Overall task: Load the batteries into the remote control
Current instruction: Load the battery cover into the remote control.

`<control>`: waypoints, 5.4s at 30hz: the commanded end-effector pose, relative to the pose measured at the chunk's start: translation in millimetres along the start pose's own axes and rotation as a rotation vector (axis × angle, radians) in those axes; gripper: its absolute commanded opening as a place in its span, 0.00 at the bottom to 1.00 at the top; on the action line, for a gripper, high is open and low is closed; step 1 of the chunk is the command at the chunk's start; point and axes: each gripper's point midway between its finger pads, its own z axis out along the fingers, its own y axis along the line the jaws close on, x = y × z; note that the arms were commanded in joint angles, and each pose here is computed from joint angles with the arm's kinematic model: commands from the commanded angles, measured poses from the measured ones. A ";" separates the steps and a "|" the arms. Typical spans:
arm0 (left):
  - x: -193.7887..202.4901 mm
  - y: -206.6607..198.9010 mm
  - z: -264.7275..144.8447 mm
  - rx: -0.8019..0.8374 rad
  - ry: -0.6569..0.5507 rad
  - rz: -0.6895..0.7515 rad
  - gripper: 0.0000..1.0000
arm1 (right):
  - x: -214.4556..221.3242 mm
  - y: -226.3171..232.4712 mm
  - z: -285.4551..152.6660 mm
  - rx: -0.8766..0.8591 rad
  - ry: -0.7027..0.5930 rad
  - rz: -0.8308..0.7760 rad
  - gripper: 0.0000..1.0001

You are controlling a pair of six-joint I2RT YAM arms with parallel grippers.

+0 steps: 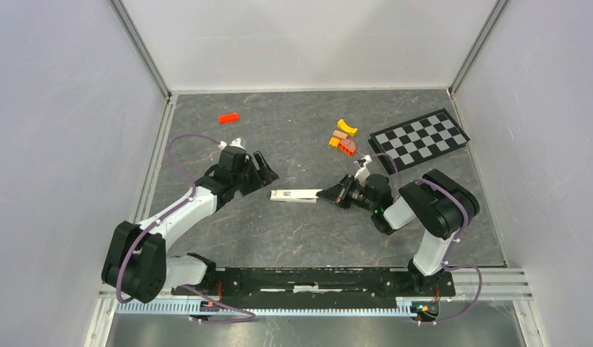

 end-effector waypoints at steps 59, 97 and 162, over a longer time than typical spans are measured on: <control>59.6 59.7 35.2 -0.183 0.202 -0.034 0.50 | 8.5 -78.3 -10.1 0.573 0.029 -0.095 0.00; 82.6 78.2 41.1 -0.215 0.265 -0.018 0.45 | 7.1 -67.9 1.2 0.611 0.168 -0.386 0.45; 22.2 25.5 38.6 -0.118 0.137 -0.001 0.43 | -22.2 -21.5 -0.2 0.574 0.070 -0.574 0.43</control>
